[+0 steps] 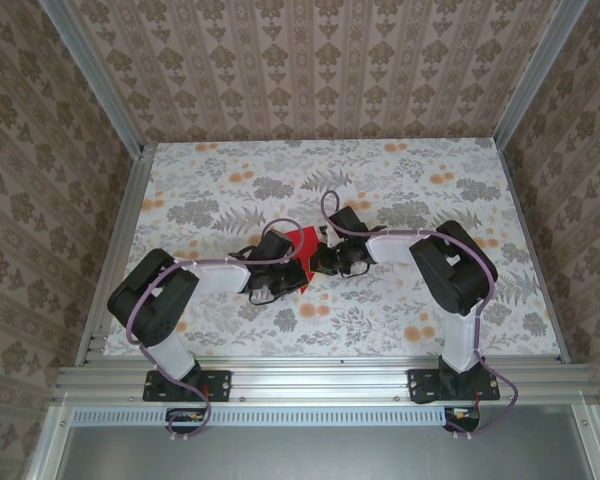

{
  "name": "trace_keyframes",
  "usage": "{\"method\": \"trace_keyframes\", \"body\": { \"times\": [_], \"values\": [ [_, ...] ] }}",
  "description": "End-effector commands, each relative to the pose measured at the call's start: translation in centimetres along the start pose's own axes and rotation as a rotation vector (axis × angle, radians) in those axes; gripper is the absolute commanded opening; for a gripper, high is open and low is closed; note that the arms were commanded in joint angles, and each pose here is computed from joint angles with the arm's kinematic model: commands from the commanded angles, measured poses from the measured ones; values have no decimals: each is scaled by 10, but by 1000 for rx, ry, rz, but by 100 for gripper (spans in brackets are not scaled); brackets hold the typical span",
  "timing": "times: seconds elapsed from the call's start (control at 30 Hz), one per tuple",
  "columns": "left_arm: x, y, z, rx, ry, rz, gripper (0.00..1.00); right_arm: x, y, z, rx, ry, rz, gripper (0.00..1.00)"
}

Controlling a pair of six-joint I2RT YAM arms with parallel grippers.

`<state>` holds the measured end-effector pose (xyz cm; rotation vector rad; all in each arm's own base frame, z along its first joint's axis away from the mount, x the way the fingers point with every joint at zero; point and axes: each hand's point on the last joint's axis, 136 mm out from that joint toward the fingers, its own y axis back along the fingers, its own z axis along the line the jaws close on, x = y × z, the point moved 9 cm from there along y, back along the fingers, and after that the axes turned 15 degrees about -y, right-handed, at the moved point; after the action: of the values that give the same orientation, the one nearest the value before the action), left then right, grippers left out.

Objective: Fold a paper plane with a square sheet of paper (pick it up from the middle)
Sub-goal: Third fold the triangle at the center of the table.

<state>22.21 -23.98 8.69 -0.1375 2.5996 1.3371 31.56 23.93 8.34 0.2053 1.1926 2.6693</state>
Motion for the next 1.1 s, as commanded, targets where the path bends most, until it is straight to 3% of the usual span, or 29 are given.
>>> {"method": "trace_keyframes", "body": {
  "times": [0.0, 0.3, 0.43, 0.67, 0.87, 1.07],
  "values": [
    [48, -7, 49, -258, 73, 189, 0, -17, -1, -6, 19, 14, -26, 2],
    [63, -6, 60, -284, 78, 231, 0, -57, 8, -23, 41, -27, -96, 2],
    [61, -7, 57, -280, 71, 227, 0, -68, 18, -13, 36, -9, -121, 2],
    [55, -9, 51, -269, 57, 214, 0, -35, 43, 9, -67, 33, -109, 3],
    [56, -9, 51, -267, 52, 215, 0, -2, 14, 3, -50, 15, -14, 3],
    [55, -7, 48, -262, 43, 214, 0, -3, -5, -5, -11, -12, 3, 3]
  ]
}}
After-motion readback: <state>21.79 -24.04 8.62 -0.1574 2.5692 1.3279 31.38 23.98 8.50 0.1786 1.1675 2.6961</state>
